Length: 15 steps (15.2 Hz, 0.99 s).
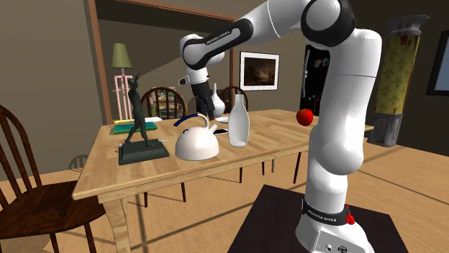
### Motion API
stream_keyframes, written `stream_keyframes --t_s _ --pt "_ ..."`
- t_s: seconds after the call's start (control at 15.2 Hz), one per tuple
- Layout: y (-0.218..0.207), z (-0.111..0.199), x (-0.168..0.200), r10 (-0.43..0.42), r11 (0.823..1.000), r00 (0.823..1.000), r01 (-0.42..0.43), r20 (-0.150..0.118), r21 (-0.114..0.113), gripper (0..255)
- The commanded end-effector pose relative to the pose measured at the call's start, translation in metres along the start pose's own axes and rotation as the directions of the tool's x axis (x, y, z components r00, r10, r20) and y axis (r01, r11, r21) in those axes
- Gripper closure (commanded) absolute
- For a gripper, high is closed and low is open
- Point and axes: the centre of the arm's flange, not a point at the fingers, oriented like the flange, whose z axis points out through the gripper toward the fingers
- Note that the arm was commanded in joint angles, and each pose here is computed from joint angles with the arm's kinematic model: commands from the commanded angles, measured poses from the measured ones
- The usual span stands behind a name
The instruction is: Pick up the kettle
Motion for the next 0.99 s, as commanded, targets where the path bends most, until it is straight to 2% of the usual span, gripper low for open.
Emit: stream_keyframes --t_s 0.0,0.2,0.26,0.92 --pt "0.0004 0.0099 0.0019 -0.001 1.000 1.000 0.001 0.000 -0.001 0" --pt "0.0005 0.0180 0.0038 -0.001 1.000 1.000 0.001 0.000 -0.001 0" --pt "0.0000 0.0187 0.0034 -0.001 1.000 1.000 0.001 0.000 -0.001 255" --pt "0.0004 0.0129 0.0026 -0.001 1.000 1.000 0.001 0.000 -0.001 255"
